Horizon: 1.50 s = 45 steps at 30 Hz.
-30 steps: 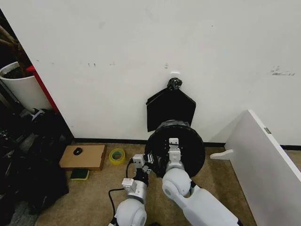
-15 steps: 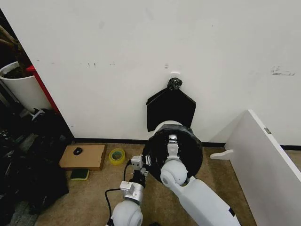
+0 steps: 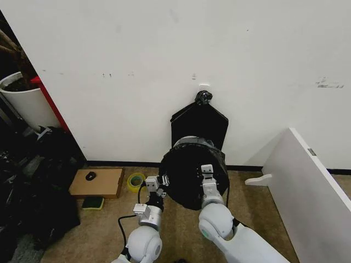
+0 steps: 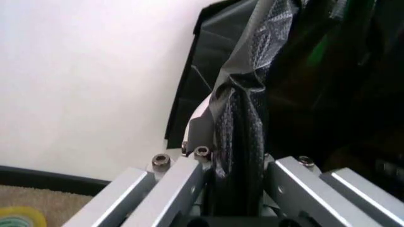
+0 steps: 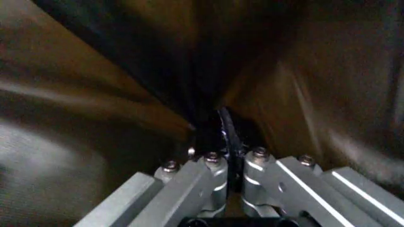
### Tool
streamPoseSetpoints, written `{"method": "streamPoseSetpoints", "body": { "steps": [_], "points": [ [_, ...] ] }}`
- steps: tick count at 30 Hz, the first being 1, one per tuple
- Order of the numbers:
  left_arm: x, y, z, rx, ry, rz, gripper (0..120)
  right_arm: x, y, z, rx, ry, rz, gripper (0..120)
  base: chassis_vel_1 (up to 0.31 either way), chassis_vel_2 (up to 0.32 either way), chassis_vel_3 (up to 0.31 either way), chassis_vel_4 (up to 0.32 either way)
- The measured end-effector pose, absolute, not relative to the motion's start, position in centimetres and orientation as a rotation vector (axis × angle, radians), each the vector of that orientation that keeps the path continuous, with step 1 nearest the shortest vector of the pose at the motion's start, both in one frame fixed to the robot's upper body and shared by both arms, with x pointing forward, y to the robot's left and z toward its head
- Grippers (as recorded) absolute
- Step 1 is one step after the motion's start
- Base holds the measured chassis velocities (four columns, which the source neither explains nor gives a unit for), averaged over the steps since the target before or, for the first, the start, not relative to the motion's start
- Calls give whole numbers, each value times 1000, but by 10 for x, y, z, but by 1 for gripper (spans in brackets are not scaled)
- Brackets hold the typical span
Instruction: Place the garbage bag over the trash bin.
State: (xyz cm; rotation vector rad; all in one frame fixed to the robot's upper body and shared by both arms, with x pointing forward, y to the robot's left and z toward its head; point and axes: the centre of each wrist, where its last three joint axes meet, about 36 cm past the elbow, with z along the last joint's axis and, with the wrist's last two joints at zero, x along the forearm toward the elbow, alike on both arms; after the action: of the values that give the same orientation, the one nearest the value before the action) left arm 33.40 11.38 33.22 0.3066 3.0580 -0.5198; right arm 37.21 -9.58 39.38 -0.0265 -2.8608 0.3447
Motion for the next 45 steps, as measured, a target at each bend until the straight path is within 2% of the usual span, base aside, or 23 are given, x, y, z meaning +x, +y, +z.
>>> {"method": "streamPoseSetpoints", "body": {
  "steps": [12,19,28,34,40,45],
  "points": [
    [335,112,321,317,3057,-469,0,370,-57,394,69,-2775,288,0,0,0,0,0],
    [337,114,319,322,3003,-426,0,417,-35,393,-42,-2675,211,0,0,0,0,0],
    [337,121,314,333,2973,-355,0,437,-41,385,-131,-2647,262,0,0,0,0,0],
    [336,119,315,342,2969,-362,0,447,-56,372,-220,-2653,410,0,0,0,0,0],
    [336,119,315,349,2974,-362,0,445,-67,356,-274,-2719,599,0,0,0,0,0],
    [337,120,313,344,2985,-362,0,430,-64,358,-214,-2771,593,0,0,0,0,0]
  ]
}}
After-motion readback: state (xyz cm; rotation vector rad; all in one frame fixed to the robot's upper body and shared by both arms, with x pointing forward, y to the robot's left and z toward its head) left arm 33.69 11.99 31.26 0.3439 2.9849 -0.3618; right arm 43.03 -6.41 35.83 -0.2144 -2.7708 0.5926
